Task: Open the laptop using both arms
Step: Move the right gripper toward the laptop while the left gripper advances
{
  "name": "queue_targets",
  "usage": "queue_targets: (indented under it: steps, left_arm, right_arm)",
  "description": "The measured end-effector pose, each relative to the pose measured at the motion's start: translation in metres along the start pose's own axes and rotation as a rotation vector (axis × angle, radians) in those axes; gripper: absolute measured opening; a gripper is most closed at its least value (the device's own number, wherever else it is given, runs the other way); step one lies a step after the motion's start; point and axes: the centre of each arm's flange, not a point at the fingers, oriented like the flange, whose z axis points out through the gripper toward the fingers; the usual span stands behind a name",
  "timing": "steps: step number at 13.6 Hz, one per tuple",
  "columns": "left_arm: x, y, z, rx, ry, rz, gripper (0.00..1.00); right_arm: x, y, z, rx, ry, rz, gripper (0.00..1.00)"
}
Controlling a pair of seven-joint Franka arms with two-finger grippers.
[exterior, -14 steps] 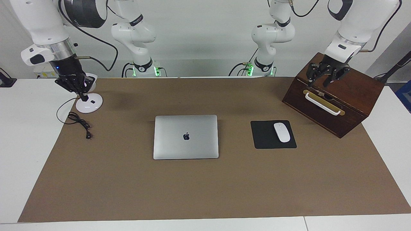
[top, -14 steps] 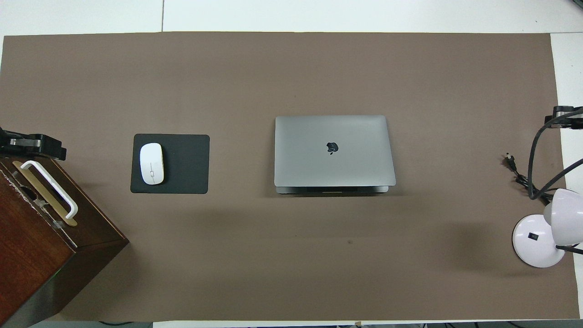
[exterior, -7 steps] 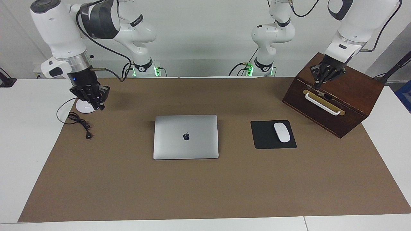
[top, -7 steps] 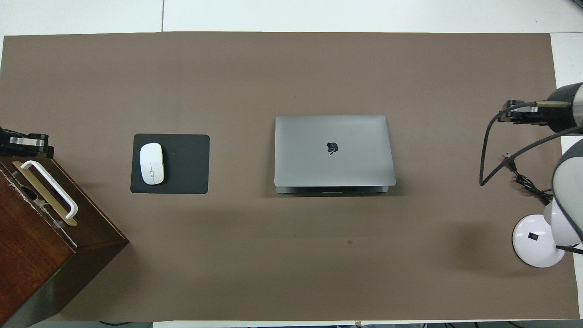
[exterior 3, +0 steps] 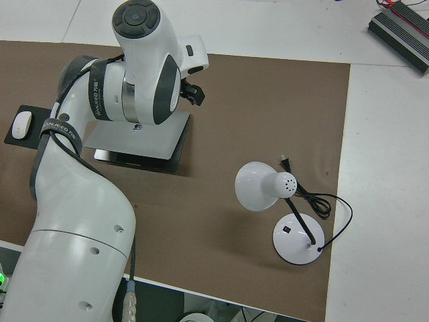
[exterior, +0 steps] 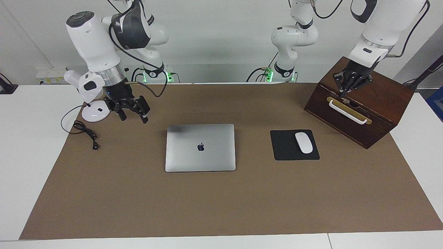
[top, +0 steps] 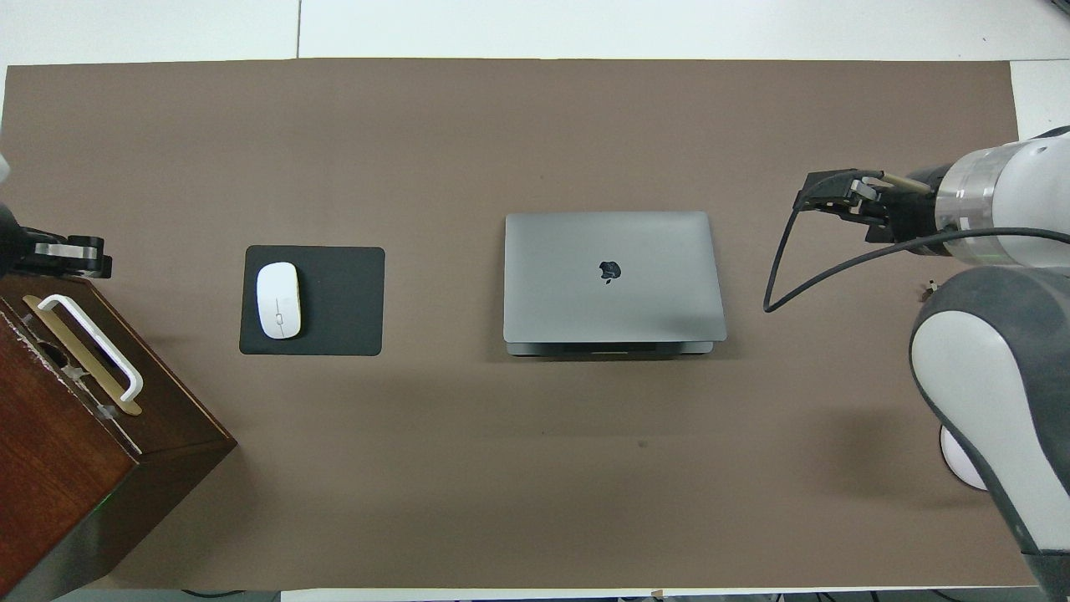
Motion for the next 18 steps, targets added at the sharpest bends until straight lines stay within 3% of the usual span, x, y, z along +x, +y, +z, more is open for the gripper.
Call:
queue_targets:
  steps: [4,8,13,15,18]
  left_arm:
    - [-0.010,0.032,0.030,-0.002,0.083,0.055,0.01]
    - [-0.041,0.057,0.071,-0.019,0.193,0.093,0.01]
    - [-0.089,0.091,0.109,-0.032,0.317,0.168,0.01]
    - [-0.104,0.105,0.119,-0.041,0.363,0.201,0.01]
    - [-0.117,0.127,0.133,-0.058,0.426,0.251,0.01]
  right_arm:
    - [-0.010,0.005,0.013,0.168,-0.057,0.199,1.00]
    - [-0.038,0.015,0.026,0.303,-0.087,0.355,1.00]
    - [-0.094,0.024,0.048,0.407,-0.037,0.469,1.00]
    - [-0.120,0.031,0.054,0.456,-0.049,0.532,1.00]
    - [-0.148,0.056,0.059,0.466,-0.076,0.585,1.00]
